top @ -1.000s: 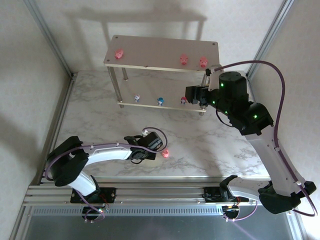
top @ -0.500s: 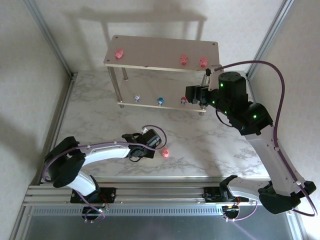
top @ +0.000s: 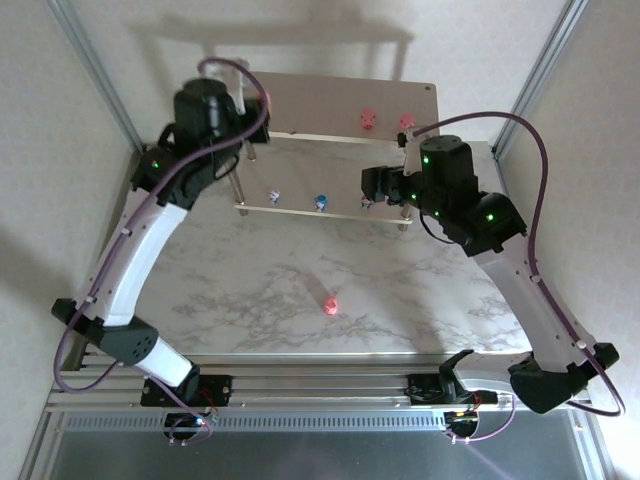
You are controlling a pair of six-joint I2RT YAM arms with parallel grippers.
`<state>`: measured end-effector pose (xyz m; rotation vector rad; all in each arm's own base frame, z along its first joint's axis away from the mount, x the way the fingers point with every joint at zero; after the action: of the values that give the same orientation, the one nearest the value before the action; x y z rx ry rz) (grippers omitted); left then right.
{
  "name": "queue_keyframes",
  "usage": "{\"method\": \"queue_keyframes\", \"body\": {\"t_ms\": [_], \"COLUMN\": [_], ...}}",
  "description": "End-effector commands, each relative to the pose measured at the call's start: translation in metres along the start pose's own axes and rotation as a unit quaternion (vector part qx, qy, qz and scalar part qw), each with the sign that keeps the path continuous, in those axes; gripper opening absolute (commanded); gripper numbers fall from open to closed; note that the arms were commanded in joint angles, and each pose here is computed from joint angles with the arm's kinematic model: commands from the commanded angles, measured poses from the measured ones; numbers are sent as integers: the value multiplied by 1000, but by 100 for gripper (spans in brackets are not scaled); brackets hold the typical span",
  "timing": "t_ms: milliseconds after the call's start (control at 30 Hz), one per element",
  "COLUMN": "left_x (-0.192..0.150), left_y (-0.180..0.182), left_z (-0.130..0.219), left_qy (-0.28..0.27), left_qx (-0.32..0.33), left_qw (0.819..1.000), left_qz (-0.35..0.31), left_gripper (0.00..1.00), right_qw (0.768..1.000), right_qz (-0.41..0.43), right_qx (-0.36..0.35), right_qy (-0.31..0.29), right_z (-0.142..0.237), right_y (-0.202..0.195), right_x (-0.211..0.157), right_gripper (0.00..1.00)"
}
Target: Place and organize the plastic toys onto the shelf
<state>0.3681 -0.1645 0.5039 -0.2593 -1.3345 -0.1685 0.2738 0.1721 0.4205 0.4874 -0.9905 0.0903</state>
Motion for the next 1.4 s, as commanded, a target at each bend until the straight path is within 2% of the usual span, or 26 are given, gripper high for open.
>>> {"method": "queue_keyframes", "body": {"t_ms": [0,233,567,1367], "left_x": [-26,-27,-46,-61], "left_y": [8,25,26,29], "left_z": [-40,-75,-98,-96], "left_qy": [74,76,103,129], "left_qx": [-5,-13,-25,-16], "left_qw": [996,997,994,991], "left_qz": [-50,-29,-21,-13], "left_gripper": [8,8,9,10], "right_qw": [999,999,999,999], "right_qz": [7,8,6,3], "right_qx": [29,31,38,51], "right_qy": [-30,-24,-19,-8], "right_z": [10,-2,-14,-21], "right_y": [13,17,20,23], "right_x": [18,20,21,16], "right_gripper": [80,80,80,80]}}
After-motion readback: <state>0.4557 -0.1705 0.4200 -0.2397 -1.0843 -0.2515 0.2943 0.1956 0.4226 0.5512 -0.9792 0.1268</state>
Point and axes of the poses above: each hand's point on the last joint's axis, 136 mm out from that joint toward the fingers, its own z axis back along the fingers, its own y axis along the line the jaws close on, x = y × z, the point moved 5 cm from there along z, back along the fingers, and after that the axes turned 10 degrees about -z, right-handed, at the moved point
